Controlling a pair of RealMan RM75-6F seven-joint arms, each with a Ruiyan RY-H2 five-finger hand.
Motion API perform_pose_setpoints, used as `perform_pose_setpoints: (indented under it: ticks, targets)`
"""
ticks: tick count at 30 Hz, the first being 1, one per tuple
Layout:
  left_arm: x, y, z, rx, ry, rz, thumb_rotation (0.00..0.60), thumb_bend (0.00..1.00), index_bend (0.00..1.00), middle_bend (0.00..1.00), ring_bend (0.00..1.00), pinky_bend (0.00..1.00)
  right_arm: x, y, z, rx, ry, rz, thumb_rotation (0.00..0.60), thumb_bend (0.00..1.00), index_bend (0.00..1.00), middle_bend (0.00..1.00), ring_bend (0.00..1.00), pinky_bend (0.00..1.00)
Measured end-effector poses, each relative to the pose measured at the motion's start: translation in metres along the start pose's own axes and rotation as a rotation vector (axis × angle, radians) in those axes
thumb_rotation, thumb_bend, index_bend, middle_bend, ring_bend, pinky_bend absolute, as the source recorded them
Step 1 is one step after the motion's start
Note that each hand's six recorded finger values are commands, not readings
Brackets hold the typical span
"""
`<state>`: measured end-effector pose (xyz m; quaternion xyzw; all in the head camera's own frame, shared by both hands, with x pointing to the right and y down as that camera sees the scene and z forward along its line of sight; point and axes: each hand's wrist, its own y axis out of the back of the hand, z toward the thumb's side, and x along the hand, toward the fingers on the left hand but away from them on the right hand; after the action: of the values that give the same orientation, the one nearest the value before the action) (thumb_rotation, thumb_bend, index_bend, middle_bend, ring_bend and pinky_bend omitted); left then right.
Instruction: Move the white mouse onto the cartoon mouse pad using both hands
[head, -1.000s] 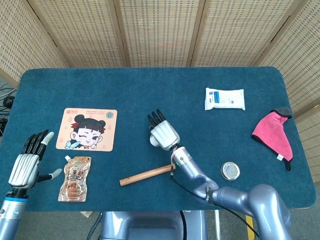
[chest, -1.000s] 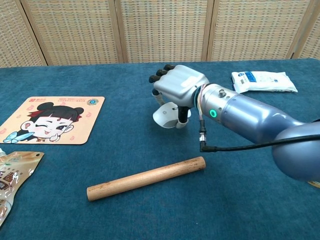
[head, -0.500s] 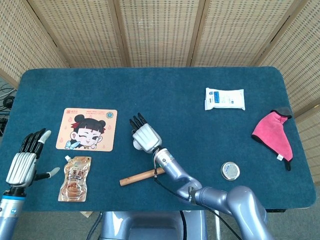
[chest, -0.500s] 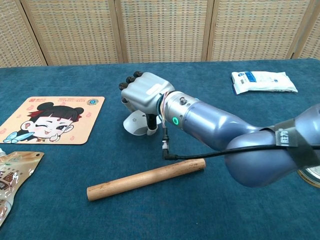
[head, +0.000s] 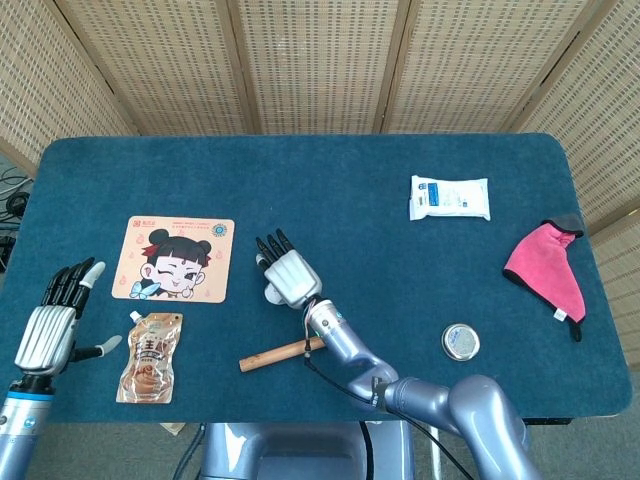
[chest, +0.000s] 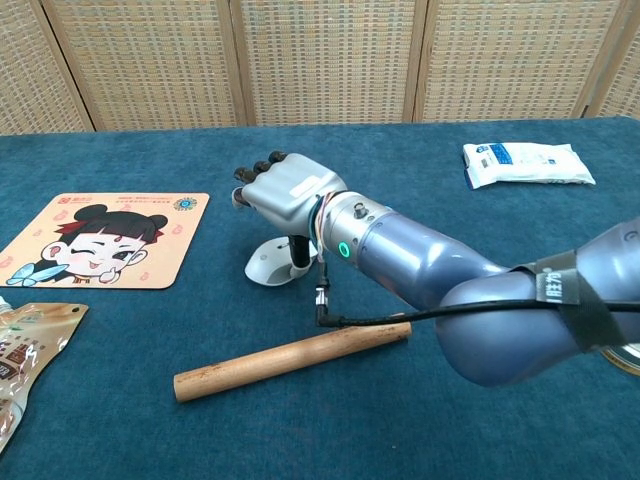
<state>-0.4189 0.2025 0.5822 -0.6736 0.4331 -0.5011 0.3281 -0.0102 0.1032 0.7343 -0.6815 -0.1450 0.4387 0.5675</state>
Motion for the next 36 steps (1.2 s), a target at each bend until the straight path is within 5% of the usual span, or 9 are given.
perform_pose_setpoints:
  ticks: [8,18,28,36]
  targets:
    - [-0.001,0.001,0.001,-0.001,-0.004,0.002,0.600,0.01,0.00,0.00,0.00,0.00,0.005,0.006,-0.010,0.014,-0.029,-0.022,0.600,0.00,0.08,0.00,0.00,0.00]
    - [-0.003,-0.001,0.002,0.011,-0.005,0.000,0.600,0.01,0.00,0.00,0.00,0.00,0.044,0.037,-0.061,-0.025,-0.125,-0.100,0.600,0.00,0.08,0.00,0.00,0.00]
    - [-0.005,-0.003,0.012,0.034,-0.027,0.013,0.600,0.01,0.00,0.00,0.00,0.00,0.157,0.047,-0.170,-0.145,-0.343,-0.171,0.600,0.00,0.08,0.00,0.00,0.00]
    - [-0.006,-0.009,0.018,0.069,-0.040,0.010,0.600,0.01,0.00,0.00,0.00,0.00,0.243,0.024,-0.214,-0.298,-0.433,-0.163,0.600,0.00,0.08,0.00,0.00,0.00]
